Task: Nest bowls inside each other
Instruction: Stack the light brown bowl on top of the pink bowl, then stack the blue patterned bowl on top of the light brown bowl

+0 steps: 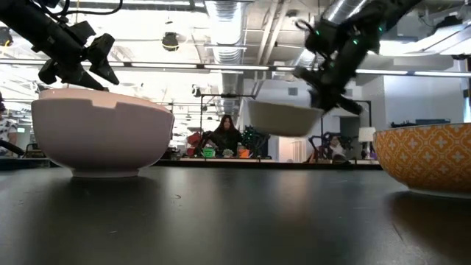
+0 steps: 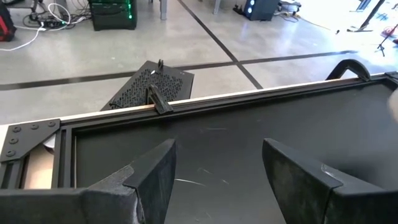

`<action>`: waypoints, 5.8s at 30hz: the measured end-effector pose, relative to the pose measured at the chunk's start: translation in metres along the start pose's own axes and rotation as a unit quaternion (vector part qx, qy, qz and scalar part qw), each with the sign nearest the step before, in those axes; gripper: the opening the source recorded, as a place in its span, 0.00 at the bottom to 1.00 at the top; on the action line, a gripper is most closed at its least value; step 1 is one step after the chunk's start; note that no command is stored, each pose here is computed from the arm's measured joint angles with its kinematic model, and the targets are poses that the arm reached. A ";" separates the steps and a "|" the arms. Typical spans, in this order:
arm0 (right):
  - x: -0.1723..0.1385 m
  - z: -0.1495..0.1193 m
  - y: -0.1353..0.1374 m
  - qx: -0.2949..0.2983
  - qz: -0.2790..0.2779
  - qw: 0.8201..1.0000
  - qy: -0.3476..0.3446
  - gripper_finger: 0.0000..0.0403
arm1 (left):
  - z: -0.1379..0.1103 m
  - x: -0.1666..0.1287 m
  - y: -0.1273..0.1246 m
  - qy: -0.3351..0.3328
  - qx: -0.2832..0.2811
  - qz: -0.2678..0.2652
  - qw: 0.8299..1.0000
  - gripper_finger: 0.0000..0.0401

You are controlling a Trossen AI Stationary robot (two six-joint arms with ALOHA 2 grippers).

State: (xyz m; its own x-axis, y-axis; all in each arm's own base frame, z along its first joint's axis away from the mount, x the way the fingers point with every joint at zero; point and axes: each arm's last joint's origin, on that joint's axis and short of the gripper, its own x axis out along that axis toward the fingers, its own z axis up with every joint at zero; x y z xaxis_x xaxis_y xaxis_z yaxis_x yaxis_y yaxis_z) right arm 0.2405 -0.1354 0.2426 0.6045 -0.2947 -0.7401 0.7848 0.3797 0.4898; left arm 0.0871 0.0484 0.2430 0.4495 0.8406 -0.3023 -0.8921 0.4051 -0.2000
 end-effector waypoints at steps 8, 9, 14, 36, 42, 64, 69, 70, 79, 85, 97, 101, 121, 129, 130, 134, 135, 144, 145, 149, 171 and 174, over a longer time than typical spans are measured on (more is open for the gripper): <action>0.009 -0.001 0.092 -0.049 0.100 0.993 -0.024 0.00 | 0.000 0.000 0.000 -0.001 0.004 -0.001 1.000 0.57; 0.012 -0.002 0.104 -0.056 0.107 0.992 -0.020 0.00 | 0.001 0.000 0.000 -0.003 0.004 0.000 1.000 0.57; 0.026 -0.007 0.166 -0.106 0.169 0.980 0.005 0.00 | 0.010 0.000 -0.003 -0.049 0.027 0.011 0.998 0.57; 0.098 -0.063 0.286 -0.180 0.238 0.951 0.075 0.00 | 0.061 0.000 0.016 -0.149 0.096 0.002 0.984 0.57; 0.118 -0.069 0.280 -0.177 0.209 0.958 0.081 0.00 | 0.052 0.003 0.018 -0.101 0.103 -0.008 0.989 0.57; 0.121 -0.054 0.259 -0.189 0.122 0.971 0.085 0.02 | 0.045 0.004 0.020 -0.063 0.054 -0.005 0.997 0.57; 0.120 -0.056 0.260 -0.191 0.124 0.970 0.085 0.10 | 0.043 0.005 0.021 -0.054 0.047 -0.003 0.997 0.57; 0.120 -0.056 0.260 -0.190 0.124 0.970 0.085 0.13 | 0.043 0.005 0.021 -0.054 0.046 -0.003 0.997 0.57; 0.120 -0.050 0.260 -0.196 0.132 0.968 0.083 0.33 | 0.043 0.005 0.021 -0.054 0.046 -0.003 0.997 0.57; 0.103 -0.026 0.266 -0.196 0.171 0.961 0.098 0.44 | 0.043 0.005 0.021 -0.054 0.046 -0.003 0.997 0.57; 0.087 -0.012 0.269 -0.245 0.227 0.931 0.146 0.43 | 0.039 0.005 0.022 -0.036 0.032 0.001 0.999 0.57; 0.098 -0.022 0.265 -0.253 0.228 0.924 0.176 0.33 | 0.038 0.005 0.022 -0.029 0.033 0.002 0.999 0.57; 0.124 -0.015 0.246 -0.230 0.192 0.938 0.173 0.05 | 0.037 0.005 0.022 -0.025 0.024 -0.005 0.999 0.57; 0.125 -0.014 0.240 -0.226 0.170 0.941 0.184 0.02 | 0.037 0.005 0.022 -0.026 0.024 -0.005 0.999 0.57; 0.125 -0.014 0.239 -0.227 0.166 0.942 0.183 0.02 | 0.037 0.005 0.022 -0.025 0.024 -0.005 0.999 0.57; 0.125 -0.013 0.239 -0.227 0.162 0.943 0.180 0.02 | 0.037 0.005 0.022 -0.025 0.024 -0.005 0.999 0.57; 0.125 -0.013 0.239 -0.227 0.162 0.943 0.180 0.02 | 0.037 0.005 0.022 -0.026 0.024 -0.005 0.999 0.57; 0.105 0.001 0.231 -0.219 0.161 0.941 0.203 0.02 | 0.037 0.005 0.021 -0.024 0.025 -0.010 0.999 0.57; 0.096 0.002 0.230 -0.224 0.154 0.939 0.209 0.02 | 0.037 0.005 0.021 -0.023 0.025 -0.011 0.999 0.57; 0.062 -0.002 0.224 -0.271 0.116 0.925 0.240 0.02 | 0.036 0.005 0.022 -0.020 0.026 -0.010 0.999 0.57; -0.071 -0.104 0.145 -0.330 -0.035 0.889 0.315 0.02 | 0.035 0.005 0.022 -0.013 0.031 -0.007 0.999 0.57; -0.075 -0.115 0.113 -0.241 -0.066 0.919 0.307 0.02 | 0.035 0.005 0.022 -0.013 0.031 -0.007 0.999 0.57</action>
State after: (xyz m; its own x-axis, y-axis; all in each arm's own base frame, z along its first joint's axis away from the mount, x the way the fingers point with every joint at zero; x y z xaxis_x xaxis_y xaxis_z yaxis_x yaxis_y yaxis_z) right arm 0.2678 0.0300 0.3008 0.2022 0.1273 -0.9710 0.6051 0.7634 0.2260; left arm 0.0682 0.0743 0.2697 0.4610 0.8437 -0.2752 -0.8874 0.4372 -0.1462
